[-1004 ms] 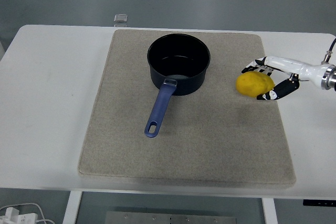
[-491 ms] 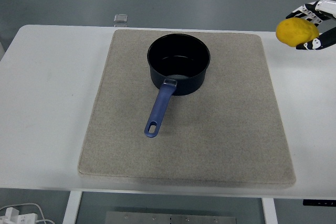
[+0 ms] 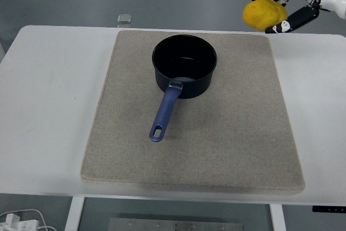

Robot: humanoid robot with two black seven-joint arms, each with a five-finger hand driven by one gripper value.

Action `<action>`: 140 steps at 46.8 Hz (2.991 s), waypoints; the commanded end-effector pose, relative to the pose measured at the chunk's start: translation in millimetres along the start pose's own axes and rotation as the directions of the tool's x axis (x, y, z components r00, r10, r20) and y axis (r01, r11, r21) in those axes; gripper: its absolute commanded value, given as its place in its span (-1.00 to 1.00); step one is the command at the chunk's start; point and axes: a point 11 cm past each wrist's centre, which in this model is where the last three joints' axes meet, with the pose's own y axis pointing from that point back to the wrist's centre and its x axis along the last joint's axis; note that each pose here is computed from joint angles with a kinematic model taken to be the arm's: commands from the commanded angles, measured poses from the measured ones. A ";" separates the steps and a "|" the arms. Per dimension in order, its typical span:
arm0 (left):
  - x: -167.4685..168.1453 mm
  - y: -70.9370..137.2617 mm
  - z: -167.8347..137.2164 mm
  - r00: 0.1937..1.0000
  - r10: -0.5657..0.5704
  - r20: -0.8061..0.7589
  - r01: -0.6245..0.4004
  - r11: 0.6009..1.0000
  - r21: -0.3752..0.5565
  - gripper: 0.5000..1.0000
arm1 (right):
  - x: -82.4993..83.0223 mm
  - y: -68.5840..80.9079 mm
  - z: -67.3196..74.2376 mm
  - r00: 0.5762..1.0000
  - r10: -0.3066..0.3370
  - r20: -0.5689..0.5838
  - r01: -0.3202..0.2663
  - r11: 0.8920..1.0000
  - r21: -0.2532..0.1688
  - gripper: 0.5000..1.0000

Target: Put the potato in the blue pot

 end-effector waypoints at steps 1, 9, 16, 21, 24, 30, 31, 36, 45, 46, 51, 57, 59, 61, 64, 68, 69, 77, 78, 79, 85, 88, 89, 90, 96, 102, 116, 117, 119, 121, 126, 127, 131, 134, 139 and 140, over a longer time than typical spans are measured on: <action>0.0 0.0 0.1 1.000 0.000 0.000 0.000 1.000 0.000 1.00 | -2.4 -20.6 -18.6 1.000 -0.011 -0.013 0.011 1.000 0.021 -1.00; 0.0 0.0 0.1 1.000 0.000 0.000 0.000 1.000 0.000 1.00 | -7.4 -63.0 -55.7 0.999 -0.035 -0.032 0.037 0.997 0.069 -1.00; 0.0 0.0 0.1 1.000 0.000 0.000 0.000 1.000 0.000 1.00 | -16.1 -85.5 -73.4 0.998 -0.054 -0.036 0.057 0.995 0.085 -1.00; 0.0 0.0 0.1 1.000 0.000 0.000 0.000 1.000 0.000 1.00 | -23.9 -91.4 -80.1 0.997 -0.069 -0.034 0.072 0.992 0.099 -1.00; 0.0 0.0 0.1 1.000 0.000 0.000 0.000 1.000 0.000 1.00 | -29.8 -95.0 -83.7 0.996 -0.079 -0.033 0.082 0.991 0.107 -1.00; 0.0 0.0 0.1 1.000 0.000 0.000 0.000 1.000 0.000 1.00 | -43.6 -101.9 -88.8 0.995 -0.100 -0.031 0.103 0.988 0.119 -1.00; 0.0 0.0 0.1 1.000 0.000 0.000 0.000 1.000 0.000 1.00 | -48.2 -103.3 -88.7 0.994 -0.107 -0.032 0.110 0.987 0.119 -1.00; 0.0 0.0 0.1 1.000 0.000 0.000 0.000 1.000 0.000 1.00 | -76.6 -111.0 -83.3 0.987 -0.158 -0.036 0.161 0.982 0.102 -1.00; 0.0 0.0 0.1 1.000 0.000 0.000 0.000 1.000 0.000 1.00 | -112.8 -121.6 -69.9 0.982 -0.187 0.003 0.186 0.980 0.071 -1.00; 0.0 0.0 0.1 1.000 0.000 0.000 0.000 1.000 0.000 1.00 | -116.6 -122.7 -69.5 0.981 -0.192 0.006 0.191 0.979 0.070 -1.00; 0.0 0.0 0.1 1.000 0.000 0.000 0.000 1.000 0.000 1.00 | -123.0 -126.1 -68.4 0.981 -0.195 0.014 0.194 0.979 0.063 -1.00; 0.0 0.0 0.1 1.000 0.000 0.000 0.000 1.000 0.000 1.00 | -125.1 -125.7 -64.8 0.981 -0.194 0.021 0.192 0.980 0.056 -1.00; 0.0 0.0 0.1 1.000 0.000 0.000 0.000 1.000 0.000 1.00 | -124.9 -125.8 -64.9 0.981 -0.193 0.022 0.191 0.980 0.057 -1.00; -0.2 -0.1 1.0 1.000 0.000 0.000 0.000 1.000 -0.002 1.00 | -124.3 -125.9 -65.1 0.982 -0.189 0.022 0.188 0.981 0.057 -1.00; 0.0 0.0 0.1 1.000 0.000 0.000 0.000 1.000 0.000 1.00 | -124.3 -126.3 -65.7 0.983 -0.183 0.023 0.181 0.982 0.059 0.12; 0.0 0.0 0.1 1.000 0.000 0.000 0.000 1.000 0.000 1.00 | -126.1 -126.1 -64.0 0.983 -0.181 0.024 0.180 0.982 0.056 0.73; 0.0 0.0 0.1 1.000 0.000 0.000 0.000 1.000 0.000 1.00 | -126.1 -126.1 -64.0 0.983 -0.181 0.024 0.180 0.982 0.056 0.74; 0.0 0.0 0.1 1.000 0.000 0.000 0.000 1.000 0.000 1.00 | -128.4 -127.3 -66.5 0.982 -0.185 0.026 0.183 0.981 0.063 0.74; 0.0 0.0 0.1 1.000 0.000 0.000 0.000 1.000 0.000 1.00 | -128.4 -127.3 -66.3 0.982 -0.185 0.026 0.183 0.981 0.062 0.74; 0.0 0.0 0.1 1.000 0.000 0.000 0.000 1.000 0.000 1.00 | -128.4 -127.3 -66.3 0.982 -0.185 0.026 0.183 0.981 0.062 0.74; 0.0 0.0 0.1 1.000 0.000 0.000 0.000 1.000 0.000 1.00 | -127.3 -127.5 -66.9 0.983 -0.181 0.026 0.179 0.982 0.063 0.74; 0.0 0.0 0.1 1.000 0.000 0.000 0.000 1.000 0.000 1.00 | -127.0 -127.1 -66.5 0.983 -0.182 0.026 0.180 0.982 0.063 0.74; 0.0 0.0 0.1 1.000 0.000 0.000 0.000 1.000 0.000 1.00 | -126.8 -127.1 -66.5 0.983 -0.180 0.026 0.179 0.982 0.063 0.74; 0.0 0.0 0.1 1.000 0.000 0.000 0.000 1.000 0.000 1.00 | -127.0 -127.1 -66.3 0.983 -0.182 0.026 0.180 0.982 0.062 0.74; 0.0 0.0 0.1 1.000 0.000 0.000 0.000 1.000 0.000 1.00 | -126.8 -127.1 -66.5 0.983 -0.180 0.026 0.179 0.982 0.063 0.74; 0.0 0.0 0.1 1.000 0.000 0.000 0.000 1.000 0.000 1.00 | -126.8 -127.1 -66.5 0.983 -0.180 0.026 0.179 0.982 0.063 0.74; 0.0 0.0 0.1 1.000 0.000 0.000 0.000 1.000 0.000 1.00 | -120.8 -125.2 -62.6 0.986 -0.161 0.033 0.159 0.986 0.056 0.74; 0.0 0.0 0.1 1.000 0.000 0.000 0.000 1.000 0.000 1.00 | -119.5 -124.9 -62.1 0.987 -0.155 0.033 0.153 0.987 0.055 0.74; 0.0 0.0 0.1 1.000 0.000 0.000 0.000 1.000 0.000 1.00 | -117.0 -124.5 -61.0 0.989 -0.140 0.037 0.138 0.989 0.054 0.74; 0.0 0.0 0.1 1.000 0.000 0.000 0.000 1.000 0.000 1.00 | -115.6 -124.7 -61.4 0.991 -0.130 0.044 0.127 0.990 0.056 0.74; 0.0 0.0 0.1 1.000 0.000 0.000 0.000 1.000 0.000 1.00 | -111.0 -123.9 -58.8 0.987 -0.104 0.119 0.099 0.994 0.049 0.74; 0.0 0.0 0.1 1.000 0.000 0.000 0.000 1.000 0.000 1.00 | -110.2 -124.0 -58.3 0.984 -0.097 0.150 0.092 0.995 0.044 0.74; 0.0 0.0 0.1 1.000 0.000 0.000 0.000 1.000 0.000 1.00 | -101.0 -122.3 -51.4 0.954 -0.043 0.297 0.041 0.999 0.013 0.74; 0.0 0.0 0.1 1.000 0.000 0.000 0.000 1.000 0.000 1.00 | -88.9 -117.2 -40.0 0.911 0.018 0.412 -0.013 1.000 -0.015 0.74; 0.0 0.0 0.1 1.000 0.000 0.000 0.000 1.000 0.000 1.00 | -73.8 -111.1 -24.0 0.807 0.114 0.579 -0.096 0.993 -0.061 0.74; 0.0 0.0 0.1 1.000 0.000 0.000 0.000 1.000 0.000 1.00 | -70.6 -109.3 -19.5 0.784 0.135 0.606 -0.113 0.991 -0.074 0.74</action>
